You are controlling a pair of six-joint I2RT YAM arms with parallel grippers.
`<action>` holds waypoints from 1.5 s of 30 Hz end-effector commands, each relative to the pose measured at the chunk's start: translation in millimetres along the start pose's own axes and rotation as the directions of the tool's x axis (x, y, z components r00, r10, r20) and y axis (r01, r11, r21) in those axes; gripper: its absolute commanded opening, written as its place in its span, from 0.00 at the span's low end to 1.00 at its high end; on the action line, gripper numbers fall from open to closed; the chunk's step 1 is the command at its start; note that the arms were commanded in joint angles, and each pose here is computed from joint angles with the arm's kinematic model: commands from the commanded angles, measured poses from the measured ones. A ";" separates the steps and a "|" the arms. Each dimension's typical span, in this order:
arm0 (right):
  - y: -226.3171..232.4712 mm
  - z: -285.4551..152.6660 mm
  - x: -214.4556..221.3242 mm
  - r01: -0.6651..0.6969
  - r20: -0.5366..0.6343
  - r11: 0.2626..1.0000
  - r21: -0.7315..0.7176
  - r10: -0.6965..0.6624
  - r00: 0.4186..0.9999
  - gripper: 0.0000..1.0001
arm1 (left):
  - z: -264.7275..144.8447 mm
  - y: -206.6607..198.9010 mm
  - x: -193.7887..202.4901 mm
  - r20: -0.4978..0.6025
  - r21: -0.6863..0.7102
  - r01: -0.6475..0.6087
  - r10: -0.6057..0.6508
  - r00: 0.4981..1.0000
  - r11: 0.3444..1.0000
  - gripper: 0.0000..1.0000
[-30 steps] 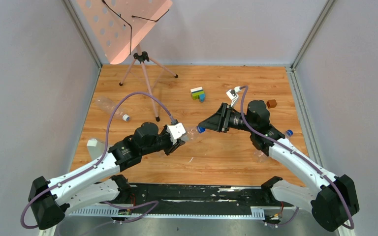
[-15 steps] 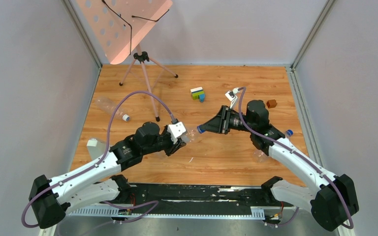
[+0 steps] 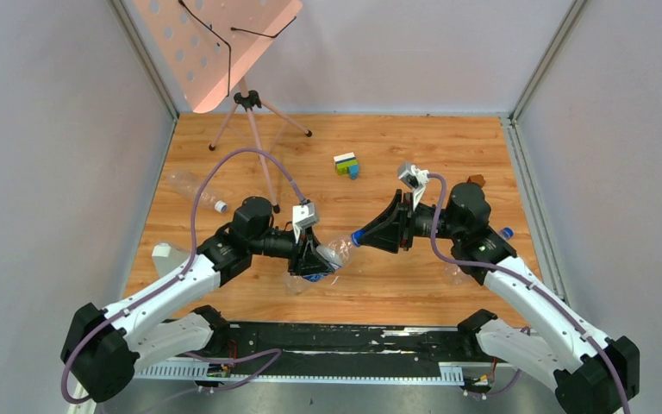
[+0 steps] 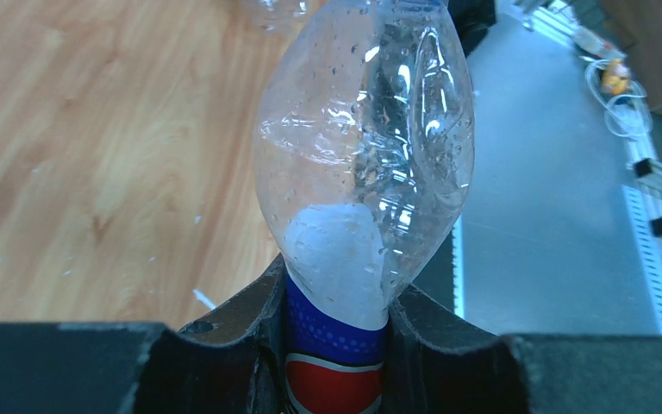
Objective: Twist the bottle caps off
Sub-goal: Unscrew the bottle cap from the plastic bottle.
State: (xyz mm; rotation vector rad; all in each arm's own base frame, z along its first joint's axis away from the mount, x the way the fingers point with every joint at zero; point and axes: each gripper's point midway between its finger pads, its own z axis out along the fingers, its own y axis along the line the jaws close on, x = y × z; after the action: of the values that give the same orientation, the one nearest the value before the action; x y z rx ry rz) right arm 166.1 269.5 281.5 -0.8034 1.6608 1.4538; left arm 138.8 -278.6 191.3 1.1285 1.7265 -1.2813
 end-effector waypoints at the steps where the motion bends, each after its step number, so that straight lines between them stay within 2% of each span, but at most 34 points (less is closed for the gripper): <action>1: 19.0 -8.7 12.5 0.123 -0.056 0.987 -0.104 -0.129 0.990 0.15 | -4.7 -23.7 -37.9 0.111 0.154 -0.027 0.010 0.994 0.988 0.05; 4: 15.7 -10.8 11.5 0.085 -0.046 0.995 -0.050 -0.088 0.995 0.25 | -4.0 -16.2 -35.3 0.105 0.109 -0.021 0.010 0.994 0.994 0.05; 8: 10.3 -14.7 5.9 0.032 -0.006 0.999 0.038 -0.032 0.999 0.46 | -6.3 -1.7 -30.6 0.085 0.010 -0.022 0.021 0.996 1.000 0.05; 13: 11.3 -20.5 -7.8 -0.020 0.074 0.994 0.104 0.012 0.997 0.65 | -6.2 10.1 -24.5 0.049 -0.052 0.008 -0.005 0.999 0.999 0.05; 18: 12.4 -24.1 -22.2 -0.065 0.143 0.988 0.141 0.044 0.989 0.69 | -8.2 34.1 -18.5 0.024 -0.195 0.008 -0.004 1.000 0.981 0.02; 22: -8.7 -23.5 -27.6 -0.197 0.211 0.952 0.233 0.149 0.966 0.69 | -11.5 40.1 -18.8 0.000 -0.309 -0.123 0.129 0.992 0.943 0.00; 23: -10.5 -22.1 -27.6 -0.224 0.213 0.946 0.234 0.174 0.961 0.68 | -16.3 46.2 -20.5 -0.001 -0.369 -0.146 0.156 0.988 0.918 0.00; 27: -18.8 -11.0 -23.2 -0.337 0.192 0.914 0.225 0.297 0.935 0.65 | -22.0 49.5 -20.6 -0.035 -0.455 -0.234 0.245 0.969 0.859 0.00; 31: -22.5 0.1 -20.0 -0.411 0.163 0.891 0.193 0.384 0.909 0.65 | -22.7 49.3 -19.8 -0.066 -0.483 -0.295 0.302 0.951 0.824 0.00; 36: -17.3 8.1 -27.5 -0.424 0.153 0.896 0.130 0.405 0.902 0.65 | -20.5 51.9 -12.8 -0.119 -0.498 -0.332 0.316 0.941 0.801 0.00; 45: -30.4 6.7 -27.2 -0.440 0.206 0.881 0.176 0.404 0.891 0.66 | -12.4 55.7 -7.6 -0.175 -0.496 -0.373 0.330 0.928 0.784 0.00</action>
State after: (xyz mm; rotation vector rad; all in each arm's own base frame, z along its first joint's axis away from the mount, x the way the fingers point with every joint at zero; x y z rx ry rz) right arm 195.9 271.3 262.4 -0.2263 2.0044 1.5453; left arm 188.8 -256.4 172.4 1.0827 1.7252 -0.5320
